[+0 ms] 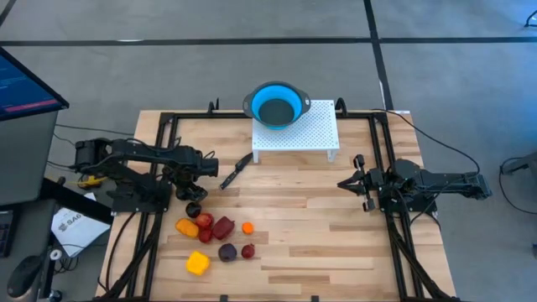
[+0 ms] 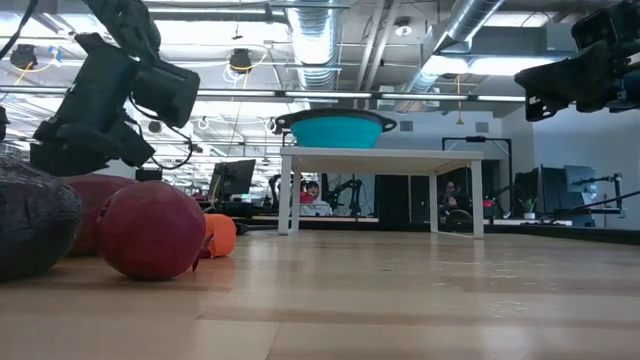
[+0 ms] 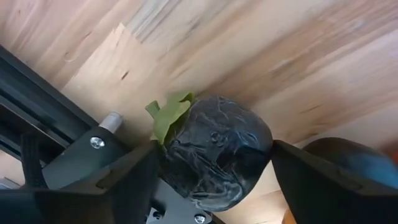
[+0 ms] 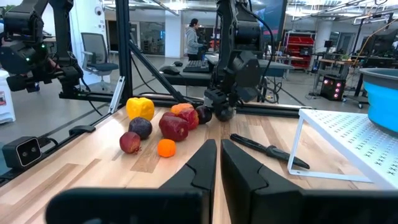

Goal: Pick & Place Fruit
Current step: Put the black mangosteen into the blue strainer bowl on the shelf

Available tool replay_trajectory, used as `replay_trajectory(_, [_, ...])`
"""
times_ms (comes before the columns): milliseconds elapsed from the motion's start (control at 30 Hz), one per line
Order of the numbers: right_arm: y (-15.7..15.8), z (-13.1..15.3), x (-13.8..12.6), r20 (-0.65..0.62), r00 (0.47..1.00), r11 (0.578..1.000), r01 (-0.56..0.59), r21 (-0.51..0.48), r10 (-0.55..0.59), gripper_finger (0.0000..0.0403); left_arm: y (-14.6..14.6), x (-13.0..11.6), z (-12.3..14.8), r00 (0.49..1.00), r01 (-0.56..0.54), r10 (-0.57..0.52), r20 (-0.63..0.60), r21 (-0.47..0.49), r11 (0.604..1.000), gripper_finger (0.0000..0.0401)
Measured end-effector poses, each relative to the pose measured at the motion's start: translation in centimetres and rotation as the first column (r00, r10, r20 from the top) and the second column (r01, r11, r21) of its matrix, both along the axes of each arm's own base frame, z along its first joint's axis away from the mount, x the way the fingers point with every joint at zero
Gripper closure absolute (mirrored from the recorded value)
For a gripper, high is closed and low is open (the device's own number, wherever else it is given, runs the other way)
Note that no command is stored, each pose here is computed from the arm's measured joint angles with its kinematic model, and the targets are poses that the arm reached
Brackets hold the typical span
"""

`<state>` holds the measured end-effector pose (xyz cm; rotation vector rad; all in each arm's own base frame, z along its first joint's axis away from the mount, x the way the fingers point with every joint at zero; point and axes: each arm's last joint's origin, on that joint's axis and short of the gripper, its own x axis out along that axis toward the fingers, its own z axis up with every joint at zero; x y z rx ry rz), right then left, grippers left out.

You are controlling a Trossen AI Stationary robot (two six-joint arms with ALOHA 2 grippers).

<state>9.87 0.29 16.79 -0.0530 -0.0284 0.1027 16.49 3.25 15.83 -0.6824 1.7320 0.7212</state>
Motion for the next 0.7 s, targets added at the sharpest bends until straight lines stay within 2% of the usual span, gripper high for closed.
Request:
replay_trajectory(233, [0.0,0.0,0.0,0.0,1.0,1.0,0.0,0.0,0.0,0.0386,-0.2,0.0,0.0,1.0,0.014,-0.014,0.0,0.0,1.0,0.0159])
replay_trajectory(400, [0.0,0.0,0.0,0.0,1.0,1.0,0.0,0.0,0.0,0.0386,-0.1,0.7,0.6,0.999,0.042,-0.042,0.033,0.0,0.999,0.0165])
replay_trajectory(567, [0.0,0.0,0.0,0.0,1.0,1.0,0.0,0.0,0.0,0.0386,0.5,3.3,3.8,0.976,0.118,-0.122,0.182,0.033,0.992,0.0159])
replay_trajectory(700, [0.0,0.0,0.0,0.0,1.0,1.0,0.0,0.0,0.0,0.0386,1.5,5.7,7.9,0.915,0.18,-0.216,0.34,0.135,0.974,0.0161])
